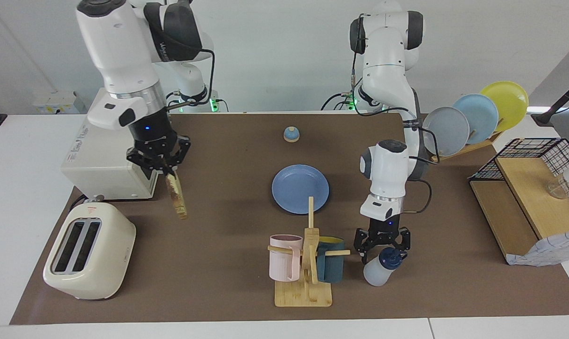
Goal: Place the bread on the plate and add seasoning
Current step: 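Reach the right gripper to the bread while the left gripper reaches the bottle, then carry the bread with the right gripper while the left gripper grasps the bottle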
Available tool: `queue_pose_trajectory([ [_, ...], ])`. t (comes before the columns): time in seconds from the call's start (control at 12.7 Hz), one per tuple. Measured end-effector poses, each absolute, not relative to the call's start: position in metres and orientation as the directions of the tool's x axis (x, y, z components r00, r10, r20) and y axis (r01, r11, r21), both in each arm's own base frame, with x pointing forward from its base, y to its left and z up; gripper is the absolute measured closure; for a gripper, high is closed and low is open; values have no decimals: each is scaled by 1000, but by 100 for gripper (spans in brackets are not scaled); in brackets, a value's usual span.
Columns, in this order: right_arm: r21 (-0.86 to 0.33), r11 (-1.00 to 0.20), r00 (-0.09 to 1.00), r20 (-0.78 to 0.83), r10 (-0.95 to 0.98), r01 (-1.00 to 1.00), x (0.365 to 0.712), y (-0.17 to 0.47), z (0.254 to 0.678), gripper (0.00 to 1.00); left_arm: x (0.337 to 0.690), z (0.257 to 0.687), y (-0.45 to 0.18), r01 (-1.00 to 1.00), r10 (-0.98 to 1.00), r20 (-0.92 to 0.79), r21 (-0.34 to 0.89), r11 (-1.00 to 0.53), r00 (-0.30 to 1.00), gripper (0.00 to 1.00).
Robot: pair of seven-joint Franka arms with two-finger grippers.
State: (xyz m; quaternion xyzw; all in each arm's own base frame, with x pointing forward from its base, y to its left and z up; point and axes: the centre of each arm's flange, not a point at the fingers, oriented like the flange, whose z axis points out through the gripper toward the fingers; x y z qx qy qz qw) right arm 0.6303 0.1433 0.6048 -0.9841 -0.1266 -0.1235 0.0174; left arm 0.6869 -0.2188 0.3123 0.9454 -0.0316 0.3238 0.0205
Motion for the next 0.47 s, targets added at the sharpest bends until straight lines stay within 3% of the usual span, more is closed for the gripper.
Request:
queue_pose_trajectory([
  [0.47, -230, -972, 970, 243, -10, 48, 584, 285, 541, 93, 699, 318, -205, -54, -30, 628, 18, -998, 778, 0],
])
